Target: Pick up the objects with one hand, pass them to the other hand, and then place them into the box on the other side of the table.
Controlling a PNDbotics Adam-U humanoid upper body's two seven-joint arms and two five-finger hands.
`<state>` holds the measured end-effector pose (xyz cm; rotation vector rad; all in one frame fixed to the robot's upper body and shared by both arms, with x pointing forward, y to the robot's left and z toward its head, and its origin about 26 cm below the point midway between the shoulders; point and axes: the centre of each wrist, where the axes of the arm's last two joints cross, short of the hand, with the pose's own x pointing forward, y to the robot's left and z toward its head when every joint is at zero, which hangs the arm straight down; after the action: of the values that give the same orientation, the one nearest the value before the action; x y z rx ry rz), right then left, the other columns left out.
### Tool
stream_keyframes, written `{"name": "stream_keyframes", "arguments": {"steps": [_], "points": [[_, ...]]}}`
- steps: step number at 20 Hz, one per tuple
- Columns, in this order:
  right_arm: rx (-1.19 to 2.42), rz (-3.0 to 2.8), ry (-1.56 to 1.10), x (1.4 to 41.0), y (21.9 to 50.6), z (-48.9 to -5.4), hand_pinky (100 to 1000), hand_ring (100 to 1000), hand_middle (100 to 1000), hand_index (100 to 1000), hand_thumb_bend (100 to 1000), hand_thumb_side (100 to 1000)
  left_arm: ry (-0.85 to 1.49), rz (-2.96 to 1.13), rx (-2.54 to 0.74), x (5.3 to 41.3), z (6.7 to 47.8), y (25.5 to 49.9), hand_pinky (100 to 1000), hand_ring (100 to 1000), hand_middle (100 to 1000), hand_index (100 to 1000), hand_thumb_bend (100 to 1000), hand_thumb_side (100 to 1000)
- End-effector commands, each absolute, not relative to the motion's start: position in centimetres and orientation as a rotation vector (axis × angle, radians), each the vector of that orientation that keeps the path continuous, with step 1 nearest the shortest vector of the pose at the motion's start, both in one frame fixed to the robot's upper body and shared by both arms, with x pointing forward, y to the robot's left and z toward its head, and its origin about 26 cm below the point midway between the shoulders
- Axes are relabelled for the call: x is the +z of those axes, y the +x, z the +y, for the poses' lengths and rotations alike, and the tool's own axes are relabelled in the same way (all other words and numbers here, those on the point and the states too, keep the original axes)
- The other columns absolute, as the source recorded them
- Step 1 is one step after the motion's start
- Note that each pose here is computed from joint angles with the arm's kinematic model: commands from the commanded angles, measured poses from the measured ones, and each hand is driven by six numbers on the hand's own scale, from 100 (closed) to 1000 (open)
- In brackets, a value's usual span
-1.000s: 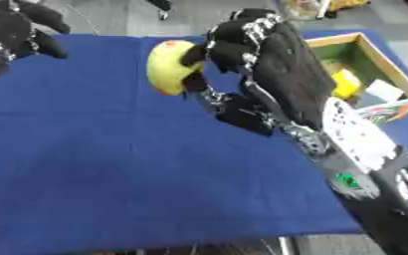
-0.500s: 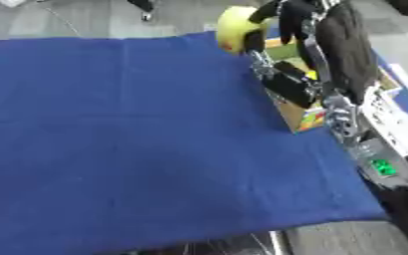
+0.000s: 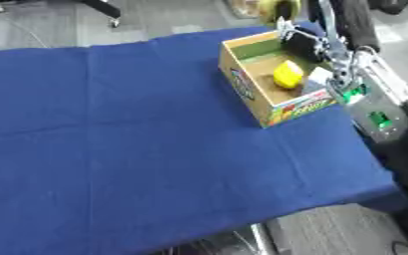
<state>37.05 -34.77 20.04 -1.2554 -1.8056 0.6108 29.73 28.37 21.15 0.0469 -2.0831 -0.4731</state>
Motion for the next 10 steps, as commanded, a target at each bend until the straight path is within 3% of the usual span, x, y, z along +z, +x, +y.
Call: {"name": "stream_keyframes", "arguments": {"steps": [1,6,8,10], "points": [[0.541,-1.664,-1.219,17.8,39.5,-39.2,483,100,160,272,100,100,0.054,-2.145,-0.478,21.8,28.5,29.5,750,604,658,761,538,620],[0.468,-1.513,-1.175,13.4,40.8,-43.7,530,112,175,291,100,100,0.027,-2.169,-0.474,21.4,28.4,29.5,750,604,656,762,539,619],[0.472,-1.488,-1.177,12.5,40.7,-44.7,568,148,211,413,100,117,0.02,-2.175,-0.477,21.3,28.4,29.4,751,605,655,762,540,618],[0.487,-1.466,-1.184,11.9,40.4,-45.4,590,173,241,499,149,214,0.016,-2.179,-0.481,21.2,28.4,29.4,751,605,655,762,540,618]]}}
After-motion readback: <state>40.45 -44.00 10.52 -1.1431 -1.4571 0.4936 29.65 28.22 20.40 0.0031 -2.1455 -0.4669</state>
